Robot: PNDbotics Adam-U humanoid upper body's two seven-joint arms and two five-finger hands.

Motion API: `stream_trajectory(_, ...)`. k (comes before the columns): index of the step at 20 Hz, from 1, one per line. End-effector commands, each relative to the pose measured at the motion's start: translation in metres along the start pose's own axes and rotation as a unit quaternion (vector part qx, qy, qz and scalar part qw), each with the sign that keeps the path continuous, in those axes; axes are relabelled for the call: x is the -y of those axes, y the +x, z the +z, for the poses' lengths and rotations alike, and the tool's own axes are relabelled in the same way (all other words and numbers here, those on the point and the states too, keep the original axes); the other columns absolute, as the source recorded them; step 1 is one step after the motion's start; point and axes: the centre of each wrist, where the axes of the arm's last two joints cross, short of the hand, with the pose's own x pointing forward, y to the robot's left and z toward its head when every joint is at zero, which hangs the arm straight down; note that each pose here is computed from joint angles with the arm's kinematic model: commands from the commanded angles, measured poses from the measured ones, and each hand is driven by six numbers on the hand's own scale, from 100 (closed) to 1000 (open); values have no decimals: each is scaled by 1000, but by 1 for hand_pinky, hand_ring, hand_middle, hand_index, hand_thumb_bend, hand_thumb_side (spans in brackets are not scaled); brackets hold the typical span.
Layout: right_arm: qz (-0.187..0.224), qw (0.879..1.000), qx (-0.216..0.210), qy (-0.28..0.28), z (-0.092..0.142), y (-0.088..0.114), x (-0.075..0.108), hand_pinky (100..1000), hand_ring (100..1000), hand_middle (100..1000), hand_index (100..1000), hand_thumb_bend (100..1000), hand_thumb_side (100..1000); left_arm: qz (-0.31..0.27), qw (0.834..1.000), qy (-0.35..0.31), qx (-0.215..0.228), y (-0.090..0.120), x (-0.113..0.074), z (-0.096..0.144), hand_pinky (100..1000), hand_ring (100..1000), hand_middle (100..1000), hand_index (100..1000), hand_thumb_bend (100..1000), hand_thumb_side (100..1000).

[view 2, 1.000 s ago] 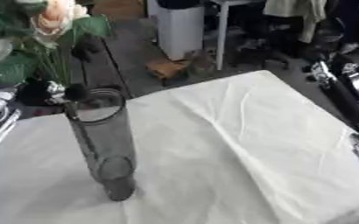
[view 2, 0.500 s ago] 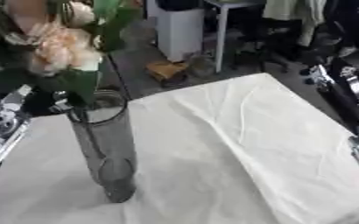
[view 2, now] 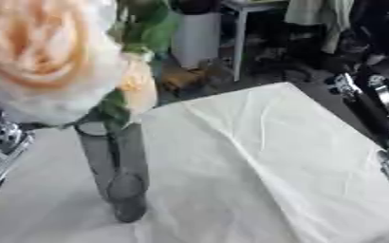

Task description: Arrange flowers into the vase.

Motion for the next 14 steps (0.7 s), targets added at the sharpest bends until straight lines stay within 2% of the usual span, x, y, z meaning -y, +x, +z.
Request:
stream_trajectory(1, 6, 1000, 14, -9, -6, 7, 10, 712, 740, 754, 846, 100, 805, -2, 1000, 9, 2, 3, -9, -4, 704, 596, 662, 737, 1000, 927)
stream_trajectory(14, 7, 1000, 13, -16, -5, 6, 12, 712, 740, 753, 847, 100, 804, -2, 1000, 20, -16, -1, -11, -2, 699, 592, 663, 741, 1000, 932)
